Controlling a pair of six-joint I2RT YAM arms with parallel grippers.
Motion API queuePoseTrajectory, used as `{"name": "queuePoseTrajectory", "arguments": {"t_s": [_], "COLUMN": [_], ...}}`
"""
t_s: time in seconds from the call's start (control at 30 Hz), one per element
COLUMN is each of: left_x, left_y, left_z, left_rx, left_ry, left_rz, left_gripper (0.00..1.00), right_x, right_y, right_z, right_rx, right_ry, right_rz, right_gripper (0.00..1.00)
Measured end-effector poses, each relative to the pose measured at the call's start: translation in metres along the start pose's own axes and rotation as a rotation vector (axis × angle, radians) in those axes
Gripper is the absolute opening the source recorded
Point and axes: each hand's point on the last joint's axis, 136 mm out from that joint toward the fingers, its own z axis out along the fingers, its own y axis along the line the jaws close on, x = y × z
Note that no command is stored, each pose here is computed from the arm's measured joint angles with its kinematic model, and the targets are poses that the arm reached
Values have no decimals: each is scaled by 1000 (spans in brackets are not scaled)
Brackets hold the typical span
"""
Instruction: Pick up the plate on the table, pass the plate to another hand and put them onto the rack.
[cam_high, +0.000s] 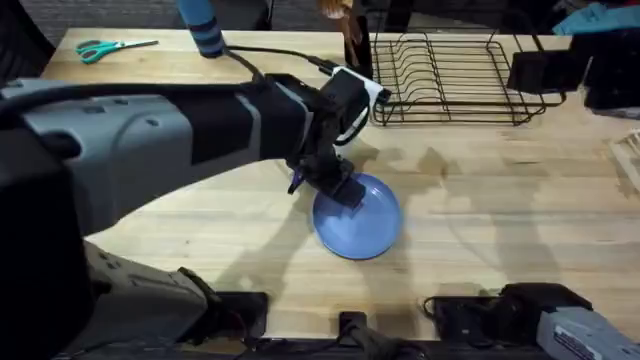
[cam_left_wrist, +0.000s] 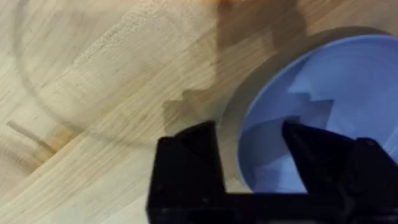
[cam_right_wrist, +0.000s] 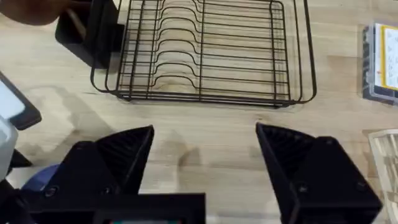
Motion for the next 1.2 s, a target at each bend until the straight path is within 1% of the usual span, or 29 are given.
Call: {"name": "queuePoseTrajectory", "arguments": {"t_s": [0.03,0.17,0.2,0.37,0.5,0.6,0.63,0.67,0.93,1.07,1.2], "left_x": [0,-1,-1,-1,-2,-6,-8,-21,-45,-56,-64], "left_y": [-1,-2,-2,1,1,0,-1,-3,-4,2,7], "left_z": [0,0,0,0,-1,-3,-4,-14,-32,-42,-51], "left_rx": [2,8,7,-4,-4,3,7,14,20,36,89], "left_ry": [-1,-2,-3,-4,-9,-17,-22,-51,-105,-133,-154], "left_rz": [0,-11,-16,-26,-30,-32,-32,-30,-34,-58,-94], "left_gripper": [755,536,393,223,155,67,52,45,40,41,41], "right_x": [0,0,0,0,0,0,0,4,5,5,5], "right_y": [0,0,0,0,0,0,0,0,1,1,1], "right_z": [0,0,0,0,0,1,2,12,17,17,17], "right_rx": [0,0,0,0,0,0,0,-2,-3,-3,-3], "right_ry": [0,0,0,0,0,1,5,40,56,55,55], "right_rz": [0,0,0,0,0,0,0,-1,-1,-1,-1], "right_gripper": [997,998,998,998,998,998,998,998,998,998,998]}}
